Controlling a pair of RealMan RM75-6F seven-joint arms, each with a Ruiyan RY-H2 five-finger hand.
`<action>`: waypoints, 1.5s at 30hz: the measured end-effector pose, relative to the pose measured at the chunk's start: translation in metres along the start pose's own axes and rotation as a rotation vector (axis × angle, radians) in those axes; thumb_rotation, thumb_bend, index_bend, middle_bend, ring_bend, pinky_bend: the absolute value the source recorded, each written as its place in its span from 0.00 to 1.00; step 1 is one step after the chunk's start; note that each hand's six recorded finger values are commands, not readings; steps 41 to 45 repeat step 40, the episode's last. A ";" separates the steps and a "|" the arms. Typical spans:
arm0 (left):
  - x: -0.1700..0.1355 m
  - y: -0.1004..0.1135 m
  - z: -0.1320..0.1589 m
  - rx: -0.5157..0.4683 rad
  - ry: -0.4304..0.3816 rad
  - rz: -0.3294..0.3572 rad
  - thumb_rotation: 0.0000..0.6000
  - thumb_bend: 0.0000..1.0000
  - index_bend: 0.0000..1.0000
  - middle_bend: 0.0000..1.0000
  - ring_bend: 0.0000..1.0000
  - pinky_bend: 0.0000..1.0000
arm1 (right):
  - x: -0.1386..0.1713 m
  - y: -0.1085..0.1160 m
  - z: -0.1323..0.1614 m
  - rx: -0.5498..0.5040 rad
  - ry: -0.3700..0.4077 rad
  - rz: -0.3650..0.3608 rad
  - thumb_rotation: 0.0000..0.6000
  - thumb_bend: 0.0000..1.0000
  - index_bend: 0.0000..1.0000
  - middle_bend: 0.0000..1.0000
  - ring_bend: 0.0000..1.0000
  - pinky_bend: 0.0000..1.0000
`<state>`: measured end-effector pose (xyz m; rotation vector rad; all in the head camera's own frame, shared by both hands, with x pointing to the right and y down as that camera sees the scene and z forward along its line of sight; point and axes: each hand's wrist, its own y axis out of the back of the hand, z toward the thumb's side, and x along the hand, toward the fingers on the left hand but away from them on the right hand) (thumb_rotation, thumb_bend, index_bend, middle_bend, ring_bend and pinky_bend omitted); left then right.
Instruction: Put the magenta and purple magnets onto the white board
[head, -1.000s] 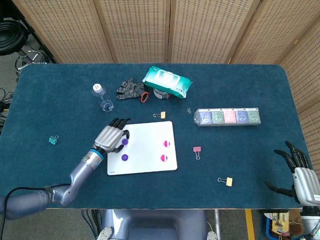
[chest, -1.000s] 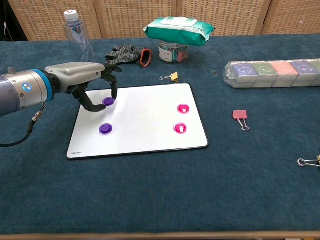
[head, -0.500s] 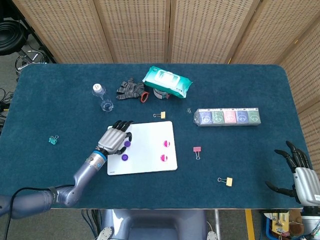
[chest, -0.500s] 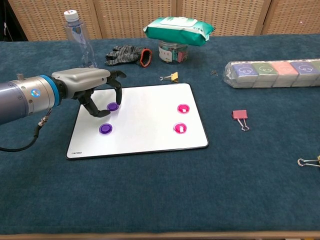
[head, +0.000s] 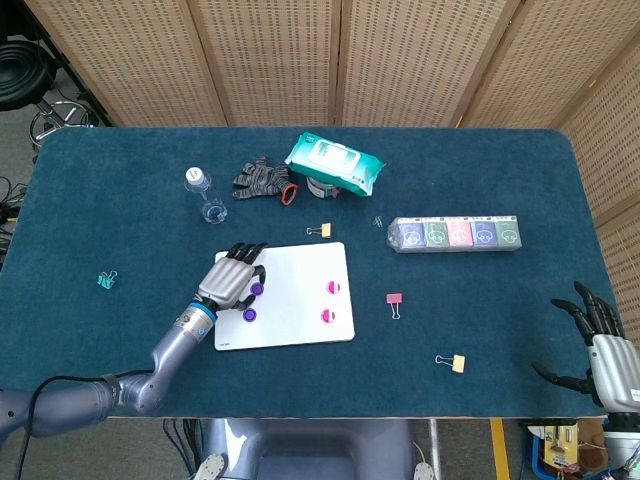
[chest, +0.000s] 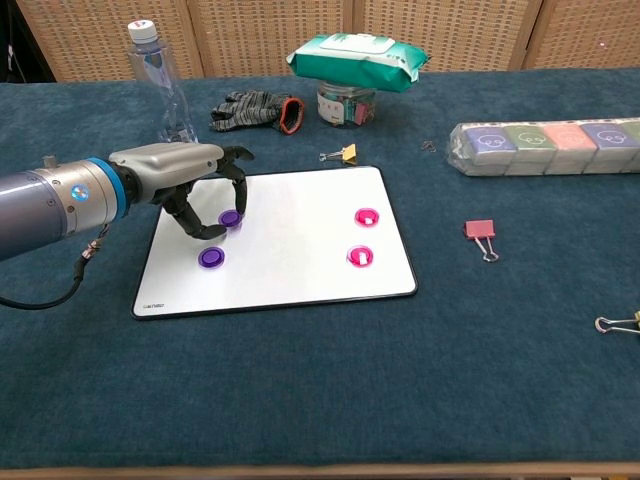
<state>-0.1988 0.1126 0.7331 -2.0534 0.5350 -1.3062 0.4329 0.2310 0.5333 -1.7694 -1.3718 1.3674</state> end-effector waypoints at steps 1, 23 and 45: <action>0.000 0.000 0.000 -0.005 0.001 0.002 1.00 0.34 0.24 0.00 0.00 0.00 | 0.000 0.000 0.000 -0.001 0.000 -0.001 1.00 0.00 0.19 0.00 0.00 0.00; -0.033 0.046 -0.030 -0.106 0.004 0.114 1.00 0.08 0.00 0.00 0.00 0.00 | 0.001 0.002 0.002 -0.001 0.005 -0.005 1.00 0.00 0.18 0.00 0.00 0.00; -0.236 0.051 -0.144 -0.184 0.304 0.364 1.00 0.02 0.00 0.00 0.00 0.00 | 0.006 0.011 0.010 0.211 0.033 -0.117 1.00 0.00 0.00 0.00 0.00 0.00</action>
